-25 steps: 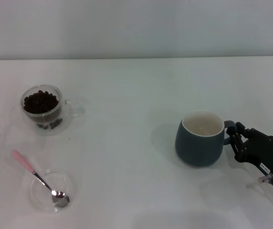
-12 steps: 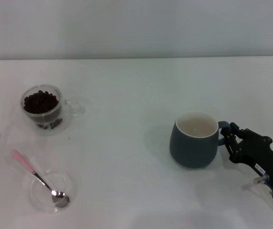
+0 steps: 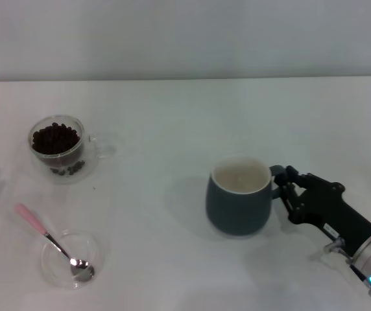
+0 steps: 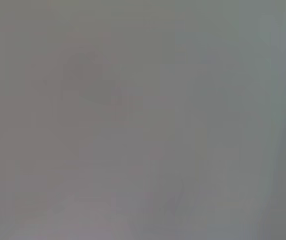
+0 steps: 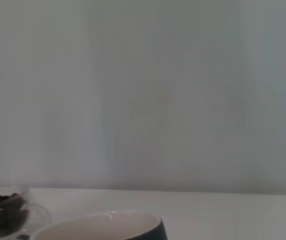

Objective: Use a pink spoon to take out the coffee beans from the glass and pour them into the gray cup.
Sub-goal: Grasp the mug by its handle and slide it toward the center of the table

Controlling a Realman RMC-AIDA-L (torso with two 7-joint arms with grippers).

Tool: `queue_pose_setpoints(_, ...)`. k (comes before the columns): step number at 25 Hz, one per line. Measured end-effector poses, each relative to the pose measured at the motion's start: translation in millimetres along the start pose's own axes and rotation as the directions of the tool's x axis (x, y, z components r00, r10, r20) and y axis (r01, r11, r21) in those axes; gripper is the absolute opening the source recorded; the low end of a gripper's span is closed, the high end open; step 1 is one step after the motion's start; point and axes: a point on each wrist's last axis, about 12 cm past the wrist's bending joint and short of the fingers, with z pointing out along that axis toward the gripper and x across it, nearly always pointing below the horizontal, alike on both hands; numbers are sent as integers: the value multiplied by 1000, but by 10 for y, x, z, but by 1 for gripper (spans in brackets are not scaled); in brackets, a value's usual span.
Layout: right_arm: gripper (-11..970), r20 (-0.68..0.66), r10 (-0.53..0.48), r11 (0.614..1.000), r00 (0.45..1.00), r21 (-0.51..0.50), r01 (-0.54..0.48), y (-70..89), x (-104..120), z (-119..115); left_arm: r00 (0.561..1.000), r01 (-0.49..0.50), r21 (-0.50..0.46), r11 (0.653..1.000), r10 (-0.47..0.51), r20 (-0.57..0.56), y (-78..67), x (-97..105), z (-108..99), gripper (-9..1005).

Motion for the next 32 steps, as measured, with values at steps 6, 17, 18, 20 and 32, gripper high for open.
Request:
queue_pose_setpoints(6, 183, 5, -67, 997, 998, -44, 67, 150, -25, 101, 1000, 11, 7, 1000, -11, -2, -33, 14, 8, 766)
queue_pose_setpoints(17, 183, -20, -123, 991, 992, -64, 121, 233, -11, 174, 1000, 12, 10, 1000, -12, 7, -37, 8, -9, 767)
queue_pose_setpoints(18, 183, -21, -125, 990, 992, -64, 123, 233, -10, 174, 1000, 12, 10, 1000, -12, 7, -37, 9, -9, 767)
queue_pose_setpoints(20, 183, -21, -137, 989, 990, -64, 135, 233, -9, 176, 1000, 12, 10, 1000, -12, 6, -37, 10, -11, 766)
queue_pose_setpoints(32, 178, -20, -160, 985, 987, -66, 159, 236, -8, 176, 1000, 12, 12, 1000, -12, 5, -40, 13, -17, 766)
